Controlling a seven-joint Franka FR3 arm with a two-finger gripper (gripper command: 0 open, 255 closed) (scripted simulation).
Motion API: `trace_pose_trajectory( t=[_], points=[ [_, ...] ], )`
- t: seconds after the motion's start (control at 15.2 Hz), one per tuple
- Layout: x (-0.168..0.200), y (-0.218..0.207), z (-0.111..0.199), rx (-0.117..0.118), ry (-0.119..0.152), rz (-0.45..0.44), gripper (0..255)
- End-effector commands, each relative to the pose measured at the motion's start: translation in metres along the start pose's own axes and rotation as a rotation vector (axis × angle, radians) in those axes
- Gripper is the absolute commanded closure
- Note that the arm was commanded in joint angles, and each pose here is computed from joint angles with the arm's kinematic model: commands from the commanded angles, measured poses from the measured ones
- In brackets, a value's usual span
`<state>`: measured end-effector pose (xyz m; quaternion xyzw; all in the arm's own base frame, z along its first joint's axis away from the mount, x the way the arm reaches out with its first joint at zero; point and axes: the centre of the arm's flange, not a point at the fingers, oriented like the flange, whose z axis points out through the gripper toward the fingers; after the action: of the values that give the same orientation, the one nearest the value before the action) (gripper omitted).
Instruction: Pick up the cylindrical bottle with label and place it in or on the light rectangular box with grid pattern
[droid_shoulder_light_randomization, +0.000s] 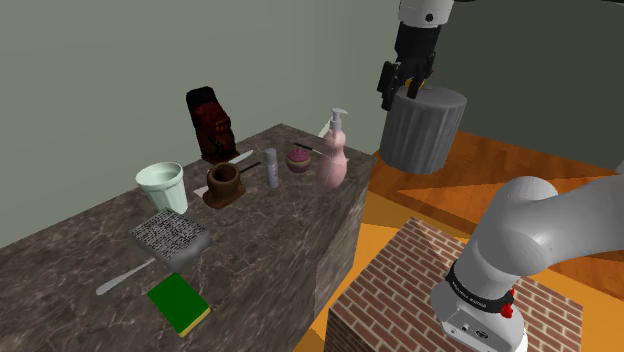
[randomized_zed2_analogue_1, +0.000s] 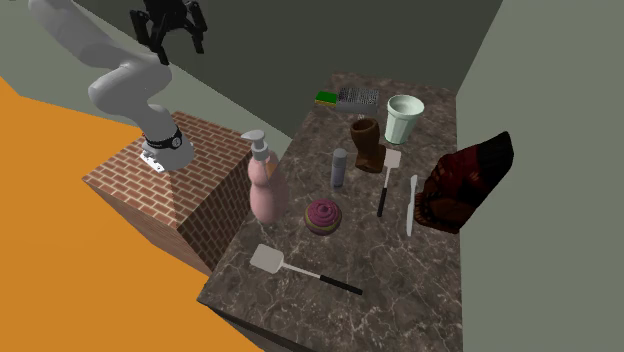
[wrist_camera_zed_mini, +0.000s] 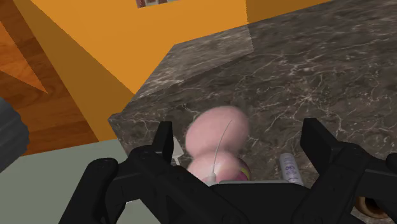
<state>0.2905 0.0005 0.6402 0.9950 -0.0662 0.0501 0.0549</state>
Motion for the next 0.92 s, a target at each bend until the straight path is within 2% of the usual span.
trace_pose_trajectory(
  t=[0.0, 0.86],
  points=[
    [0.000, 0.000, 0.000, 0.000, 0.000, 0.000, 0],
    [0.133, -0.057, 0.096, 0.044, -0.040, 0.004, 0]
  ],
)
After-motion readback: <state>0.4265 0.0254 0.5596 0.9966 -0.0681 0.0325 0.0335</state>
